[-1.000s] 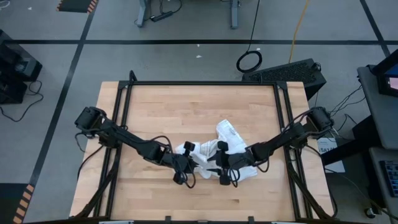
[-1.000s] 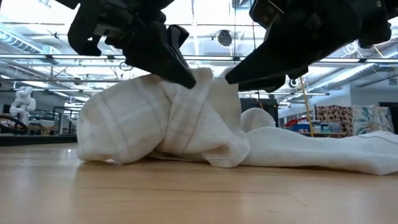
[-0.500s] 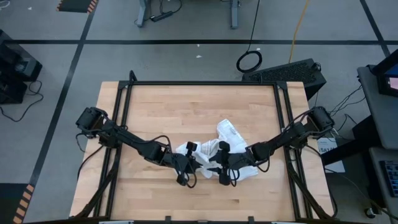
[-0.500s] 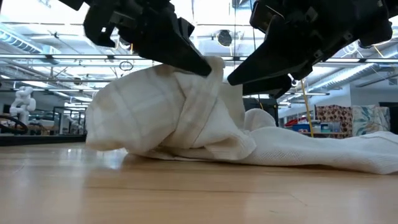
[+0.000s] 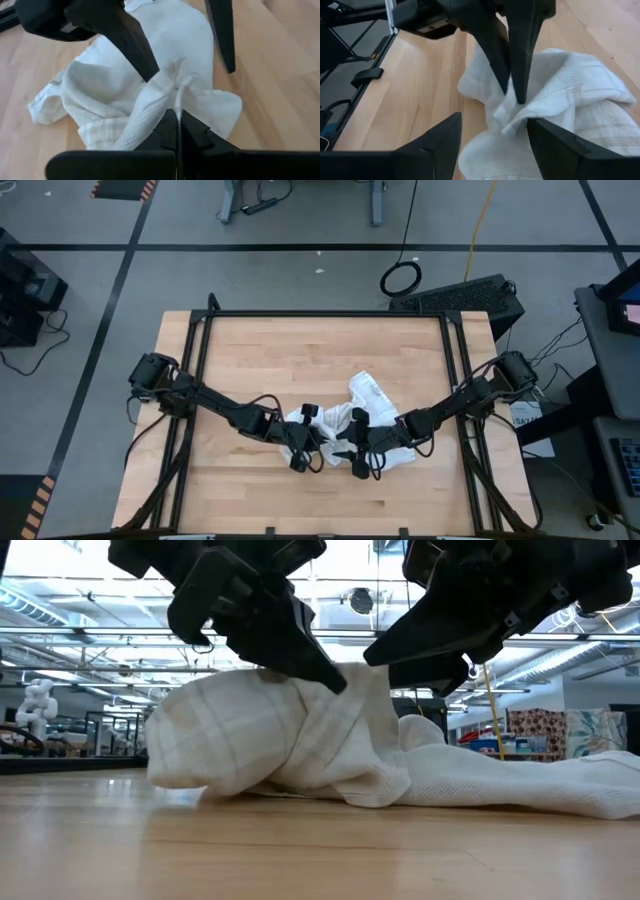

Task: Roll towel
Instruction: Roll the towel

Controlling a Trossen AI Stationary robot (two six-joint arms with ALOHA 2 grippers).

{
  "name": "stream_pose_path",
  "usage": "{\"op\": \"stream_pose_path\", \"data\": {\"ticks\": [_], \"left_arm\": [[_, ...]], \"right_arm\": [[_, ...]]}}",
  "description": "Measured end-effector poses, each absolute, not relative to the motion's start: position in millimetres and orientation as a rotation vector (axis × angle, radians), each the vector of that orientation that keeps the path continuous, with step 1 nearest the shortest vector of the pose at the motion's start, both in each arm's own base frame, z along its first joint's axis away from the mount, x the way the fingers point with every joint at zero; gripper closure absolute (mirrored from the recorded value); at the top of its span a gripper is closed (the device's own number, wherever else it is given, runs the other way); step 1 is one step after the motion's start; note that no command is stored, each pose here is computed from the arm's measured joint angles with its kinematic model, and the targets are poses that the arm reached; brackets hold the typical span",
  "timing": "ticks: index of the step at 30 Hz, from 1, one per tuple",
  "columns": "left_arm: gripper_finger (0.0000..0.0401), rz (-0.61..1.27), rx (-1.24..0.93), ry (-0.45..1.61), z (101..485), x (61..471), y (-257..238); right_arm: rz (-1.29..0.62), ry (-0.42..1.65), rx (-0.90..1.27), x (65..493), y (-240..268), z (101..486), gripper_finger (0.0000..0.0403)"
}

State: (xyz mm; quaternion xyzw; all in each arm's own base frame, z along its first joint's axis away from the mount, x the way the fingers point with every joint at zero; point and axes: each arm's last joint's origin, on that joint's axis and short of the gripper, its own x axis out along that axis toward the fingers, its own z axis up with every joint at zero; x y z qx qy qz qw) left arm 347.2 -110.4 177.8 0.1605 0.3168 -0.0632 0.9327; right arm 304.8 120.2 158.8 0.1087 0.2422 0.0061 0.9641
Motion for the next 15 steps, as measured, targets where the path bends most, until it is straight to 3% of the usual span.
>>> {"op": "stream_pose_path", "data": {"ticks": [7, 15], "left_arm": [[0.0395, -0.126, 0.312, 0.605, 181.1, 349.7, -111.5], [0.0394, -0.125, 0.31, 0.607, 180.9, 349.6, -111.5]], "right_arm": [[0.012, 0.486, 0.221, 305.0, 120.1, 159.1, 0.0202], [0.003, 0.474, 0.202, 306.7, 116.8, 159.9, 0.0312]]}}
